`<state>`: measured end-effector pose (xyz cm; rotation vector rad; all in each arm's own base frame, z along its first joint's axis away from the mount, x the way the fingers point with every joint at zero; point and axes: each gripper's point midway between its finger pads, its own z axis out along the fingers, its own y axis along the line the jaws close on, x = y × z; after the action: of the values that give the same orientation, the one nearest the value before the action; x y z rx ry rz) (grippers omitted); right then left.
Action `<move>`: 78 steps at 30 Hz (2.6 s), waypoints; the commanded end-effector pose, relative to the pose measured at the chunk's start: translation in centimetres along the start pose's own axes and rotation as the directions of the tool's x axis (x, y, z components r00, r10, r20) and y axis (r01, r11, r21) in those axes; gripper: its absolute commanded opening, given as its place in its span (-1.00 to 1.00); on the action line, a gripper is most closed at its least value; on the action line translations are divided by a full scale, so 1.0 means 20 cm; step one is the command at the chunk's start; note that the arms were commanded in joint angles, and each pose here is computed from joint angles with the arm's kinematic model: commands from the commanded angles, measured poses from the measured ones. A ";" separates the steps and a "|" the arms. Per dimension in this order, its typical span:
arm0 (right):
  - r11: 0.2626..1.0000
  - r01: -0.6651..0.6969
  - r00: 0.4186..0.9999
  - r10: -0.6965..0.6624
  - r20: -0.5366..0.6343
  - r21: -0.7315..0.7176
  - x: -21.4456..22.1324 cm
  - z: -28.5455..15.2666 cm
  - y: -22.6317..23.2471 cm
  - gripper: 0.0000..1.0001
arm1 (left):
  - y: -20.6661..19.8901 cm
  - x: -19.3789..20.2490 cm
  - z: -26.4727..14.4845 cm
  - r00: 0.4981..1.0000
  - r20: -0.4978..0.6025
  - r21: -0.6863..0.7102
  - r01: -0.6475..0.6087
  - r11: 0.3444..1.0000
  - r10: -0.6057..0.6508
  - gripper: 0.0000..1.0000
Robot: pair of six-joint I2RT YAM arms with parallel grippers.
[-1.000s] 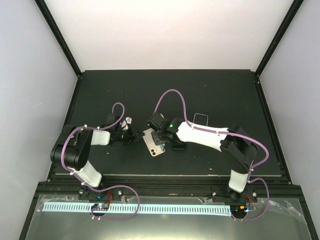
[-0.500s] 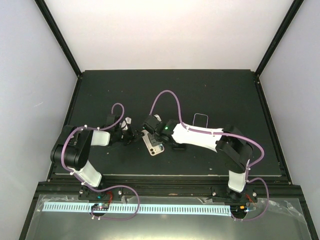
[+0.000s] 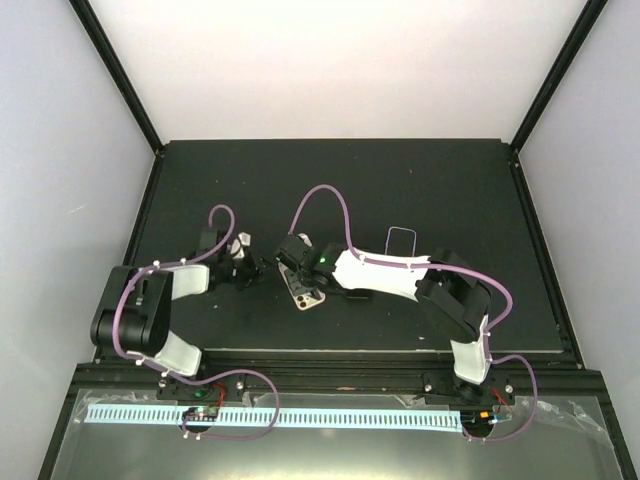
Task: Put the phone into the phone case
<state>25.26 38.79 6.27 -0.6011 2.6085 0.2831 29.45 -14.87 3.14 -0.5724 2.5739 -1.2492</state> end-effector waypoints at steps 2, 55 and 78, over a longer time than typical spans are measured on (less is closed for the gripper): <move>0.999 -0.036 0.999 0.036 -0.020 -0.033 0.02 0.07 0.04 -0.54 | -0.04 -0.01 -0.12 0.998 0.049 -0.021 -0.044 0.999 0.045 -0.49; 0.914 -0.209 0.977 0.186 -0.100 -0.347 0.03 0.14 -0.11 0.39 | 0.04 0.14 -0.14 0.990 0.040 -0.139 -0.126 0.982 0.133 -0.45; 0.772 -0.318 0.948 0.257 -0.188 -0.551 0.13 0.02 0.09 0.16 | 0.01 0.16 -0.19 0.980 0.026 -0.153 -0.191 0.970 0.197 -0.43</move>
<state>23.95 38.61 3.35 -0.4113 2.7080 1.0696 24.61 -13.28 4.09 -0.4086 2.6521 -0.9790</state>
